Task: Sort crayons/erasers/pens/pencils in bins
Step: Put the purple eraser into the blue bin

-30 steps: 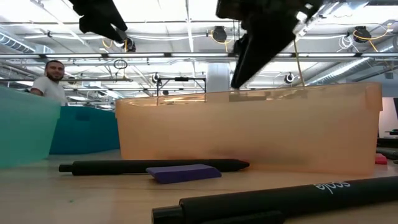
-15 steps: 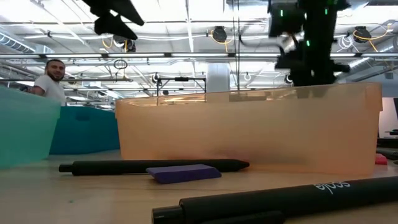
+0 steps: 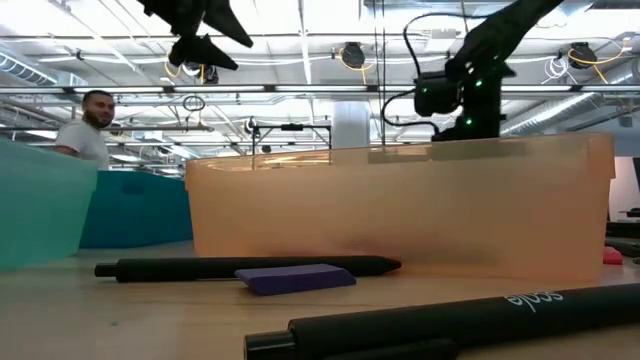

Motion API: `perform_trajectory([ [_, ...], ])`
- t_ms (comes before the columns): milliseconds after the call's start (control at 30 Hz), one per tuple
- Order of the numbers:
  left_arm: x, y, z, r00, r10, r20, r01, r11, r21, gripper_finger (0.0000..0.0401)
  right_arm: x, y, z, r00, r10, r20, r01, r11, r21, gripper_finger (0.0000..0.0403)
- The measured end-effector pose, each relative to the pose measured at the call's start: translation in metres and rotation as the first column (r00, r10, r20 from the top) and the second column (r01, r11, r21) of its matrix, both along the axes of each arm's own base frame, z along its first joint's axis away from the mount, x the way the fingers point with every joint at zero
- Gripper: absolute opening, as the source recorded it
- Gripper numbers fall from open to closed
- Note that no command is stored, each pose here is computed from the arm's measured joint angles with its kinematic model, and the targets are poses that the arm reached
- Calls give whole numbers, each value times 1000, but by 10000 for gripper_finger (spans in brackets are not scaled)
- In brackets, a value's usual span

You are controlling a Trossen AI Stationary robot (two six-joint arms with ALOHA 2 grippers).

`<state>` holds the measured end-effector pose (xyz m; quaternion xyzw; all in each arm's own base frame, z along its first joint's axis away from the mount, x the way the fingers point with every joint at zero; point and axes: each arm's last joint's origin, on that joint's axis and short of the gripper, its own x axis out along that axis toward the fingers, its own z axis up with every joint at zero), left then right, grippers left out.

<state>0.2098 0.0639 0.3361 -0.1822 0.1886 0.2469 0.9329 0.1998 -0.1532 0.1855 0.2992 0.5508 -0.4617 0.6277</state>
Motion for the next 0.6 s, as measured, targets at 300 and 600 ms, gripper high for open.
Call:
perform_trajectory([
  [300, -2, 8, 0, 1000, 5, 7, -5, 1000, -12, 285, -5, -48, -20, 986, 160, -55, -152, 980, 131, 187],
  [600, -3, 9, 0, 999, 42, 9, -41, 999, -11, 285, -7, -60, -55, 959, 267, -100, -240, 945, 221, 180],
])
